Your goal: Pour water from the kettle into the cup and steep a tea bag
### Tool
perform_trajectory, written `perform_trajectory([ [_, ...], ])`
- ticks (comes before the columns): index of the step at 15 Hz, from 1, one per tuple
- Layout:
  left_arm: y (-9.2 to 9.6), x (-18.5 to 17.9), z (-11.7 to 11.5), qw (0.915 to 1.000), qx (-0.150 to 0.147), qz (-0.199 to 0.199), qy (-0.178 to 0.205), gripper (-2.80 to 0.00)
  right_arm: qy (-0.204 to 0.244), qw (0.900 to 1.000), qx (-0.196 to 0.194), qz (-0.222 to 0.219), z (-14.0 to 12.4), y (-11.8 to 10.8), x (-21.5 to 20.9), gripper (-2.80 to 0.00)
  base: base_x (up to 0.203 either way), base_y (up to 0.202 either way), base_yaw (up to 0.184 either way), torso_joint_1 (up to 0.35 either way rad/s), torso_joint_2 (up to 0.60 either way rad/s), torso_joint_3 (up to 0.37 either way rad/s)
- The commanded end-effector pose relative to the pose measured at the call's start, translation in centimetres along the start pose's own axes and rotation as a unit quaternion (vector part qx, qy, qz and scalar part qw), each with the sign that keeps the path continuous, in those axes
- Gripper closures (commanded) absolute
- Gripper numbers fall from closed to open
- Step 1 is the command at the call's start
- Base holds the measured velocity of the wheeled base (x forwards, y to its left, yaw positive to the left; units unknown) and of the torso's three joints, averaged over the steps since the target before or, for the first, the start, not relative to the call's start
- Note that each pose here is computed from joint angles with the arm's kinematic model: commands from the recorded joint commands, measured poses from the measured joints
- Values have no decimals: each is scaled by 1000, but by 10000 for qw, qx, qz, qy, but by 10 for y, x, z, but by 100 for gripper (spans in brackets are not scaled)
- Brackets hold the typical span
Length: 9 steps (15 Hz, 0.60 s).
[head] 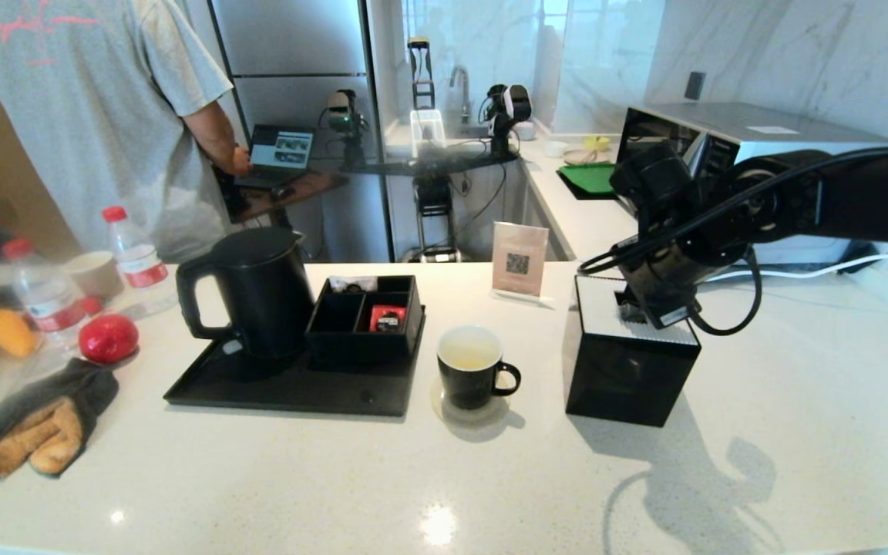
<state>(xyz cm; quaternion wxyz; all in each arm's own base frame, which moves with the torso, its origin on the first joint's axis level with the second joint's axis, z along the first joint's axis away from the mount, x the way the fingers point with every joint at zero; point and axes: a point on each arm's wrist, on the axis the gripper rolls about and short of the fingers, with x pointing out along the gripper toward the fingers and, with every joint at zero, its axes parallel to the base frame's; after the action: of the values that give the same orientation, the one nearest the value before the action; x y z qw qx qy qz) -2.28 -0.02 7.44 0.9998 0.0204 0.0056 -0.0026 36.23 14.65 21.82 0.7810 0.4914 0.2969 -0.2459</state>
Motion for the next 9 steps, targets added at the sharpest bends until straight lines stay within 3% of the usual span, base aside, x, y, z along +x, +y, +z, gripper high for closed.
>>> perform_trajectory([
  [1, 0, 0, 0, 10000, 3, 2, -3, 0, -7, 10000, 25, -40, -1, -1, 2, 0, 0, 0, 0, 0, 0, 0],
  [9, 0, 0, 0, 10000, 3, 2, -3, 0, 10, 9999, 4, -102, -4, -2, 9, 0, 0, 0, 0, 0, 0, 0],
])
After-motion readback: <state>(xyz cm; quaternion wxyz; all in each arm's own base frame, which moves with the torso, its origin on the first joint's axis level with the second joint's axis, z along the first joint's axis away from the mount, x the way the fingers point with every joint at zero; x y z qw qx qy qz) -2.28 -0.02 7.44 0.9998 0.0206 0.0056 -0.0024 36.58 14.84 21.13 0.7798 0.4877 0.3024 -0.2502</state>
